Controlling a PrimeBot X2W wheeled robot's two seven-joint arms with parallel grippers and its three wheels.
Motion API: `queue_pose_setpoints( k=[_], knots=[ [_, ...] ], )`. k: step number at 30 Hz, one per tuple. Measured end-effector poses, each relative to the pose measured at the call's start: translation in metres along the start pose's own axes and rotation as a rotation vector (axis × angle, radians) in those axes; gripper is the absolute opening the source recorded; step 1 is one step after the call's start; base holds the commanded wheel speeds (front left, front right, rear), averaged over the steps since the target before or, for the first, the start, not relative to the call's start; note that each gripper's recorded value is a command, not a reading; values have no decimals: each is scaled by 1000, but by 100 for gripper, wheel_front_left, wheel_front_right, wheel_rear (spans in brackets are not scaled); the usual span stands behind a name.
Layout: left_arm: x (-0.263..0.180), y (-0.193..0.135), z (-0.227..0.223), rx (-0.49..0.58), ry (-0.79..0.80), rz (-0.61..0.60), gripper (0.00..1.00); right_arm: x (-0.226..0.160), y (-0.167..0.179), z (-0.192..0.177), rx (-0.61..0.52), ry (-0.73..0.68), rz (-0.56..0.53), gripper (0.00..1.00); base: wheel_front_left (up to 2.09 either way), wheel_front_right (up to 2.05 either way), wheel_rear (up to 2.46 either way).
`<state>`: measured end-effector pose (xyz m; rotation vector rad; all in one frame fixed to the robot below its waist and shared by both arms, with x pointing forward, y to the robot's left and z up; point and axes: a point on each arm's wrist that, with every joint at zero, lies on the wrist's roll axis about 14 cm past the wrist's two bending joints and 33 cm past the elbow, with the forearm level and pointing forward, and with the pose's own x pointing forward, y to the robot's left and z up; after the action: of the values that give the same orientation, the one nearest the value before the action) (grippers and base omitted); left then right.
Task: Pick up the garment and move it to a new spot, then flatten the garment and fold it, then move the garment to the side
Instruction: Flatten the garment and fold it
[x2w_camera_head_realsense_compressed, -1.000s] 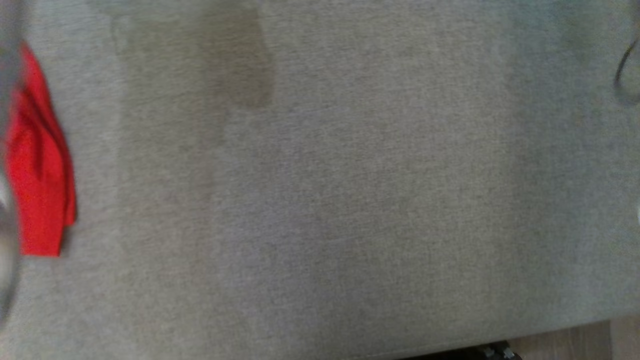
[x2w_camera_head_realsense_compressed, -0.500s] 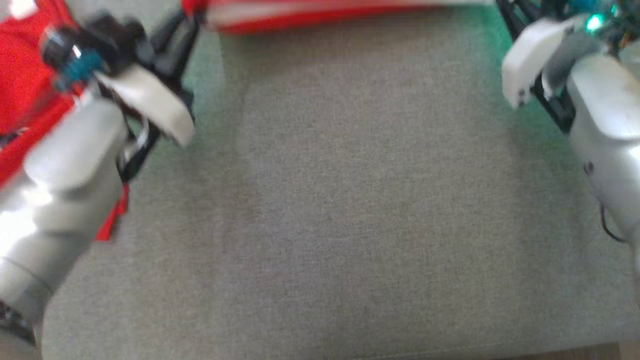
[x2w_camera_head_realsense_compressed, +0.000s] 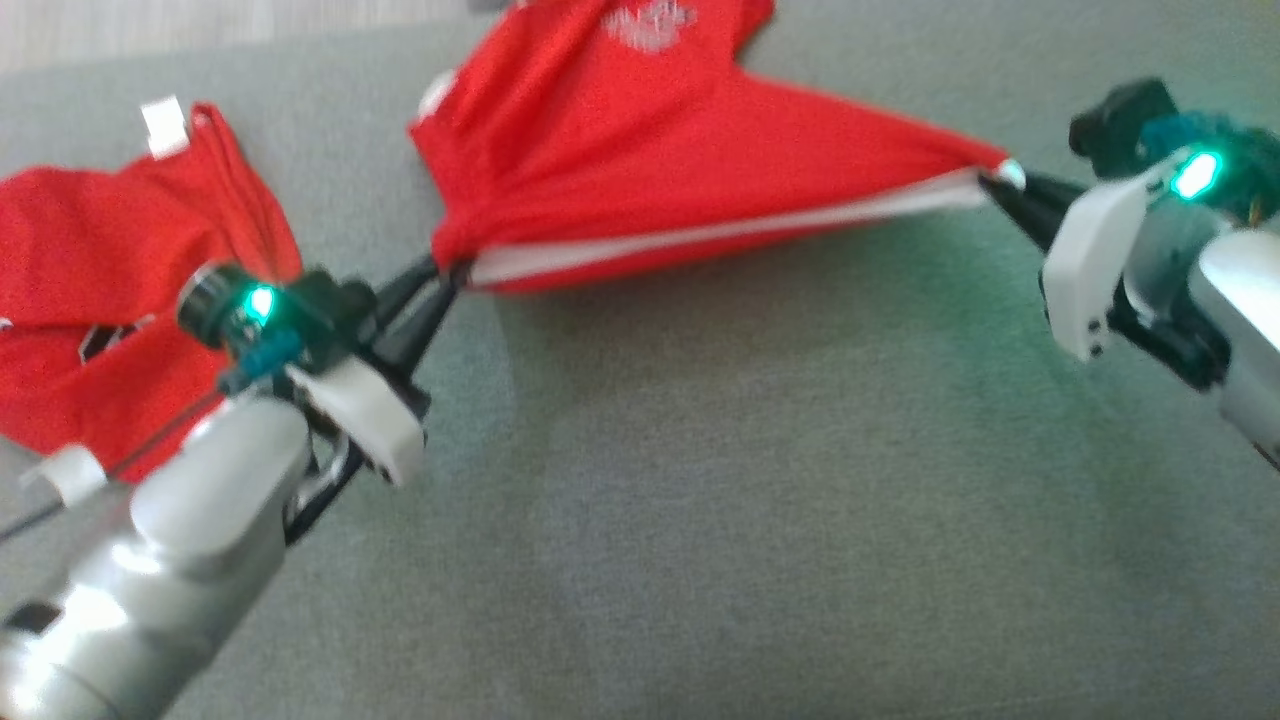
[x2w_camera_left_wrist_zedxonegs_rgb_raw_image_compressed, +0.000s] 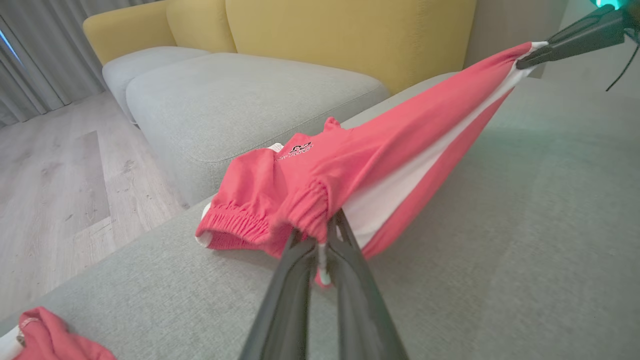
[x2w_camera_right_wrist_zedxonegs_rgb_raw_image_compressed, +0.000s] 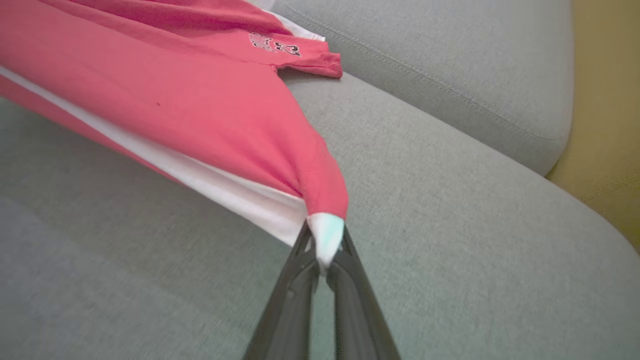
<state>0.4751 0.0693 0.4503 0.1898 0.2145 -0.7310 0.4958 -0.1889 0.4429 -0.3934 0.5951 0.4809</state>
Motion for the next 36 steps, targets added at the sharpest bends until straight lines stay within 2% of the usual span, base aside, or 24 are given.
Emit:
queue_pose_setpoints(
  k=[9,12,14,19,23,31,36],
  knots=[
    [-32,-39,5,2,-31,-6,0,-58,22,-36,67,86,49,0,0,0,0],
    [-49,-67,4,-1,-47,-34,0,-88,27,-49,97,103,56,0,0,0,0],
    [-53,-74,4,0,-50,-38,0,-95,28,-54,110,113,59,0,0,0,0],
    [-73,-110,1,-21,-71,-72,0,-129,47,-96,184,215,101,0,0,0,0],
    [-82,-127,-8,-33,-57,-99,0,-141,57,-114,218,263,133,0,0,0,0],
    [-81,-123,-2,-33,-65,-89,0,-133,37,-81,194,175,100,0,0,0,0],
    [-72,-101,9,-43,-92,-44,0,-112,21,-42,132,94,74,0,0,0,0]
  ],
)
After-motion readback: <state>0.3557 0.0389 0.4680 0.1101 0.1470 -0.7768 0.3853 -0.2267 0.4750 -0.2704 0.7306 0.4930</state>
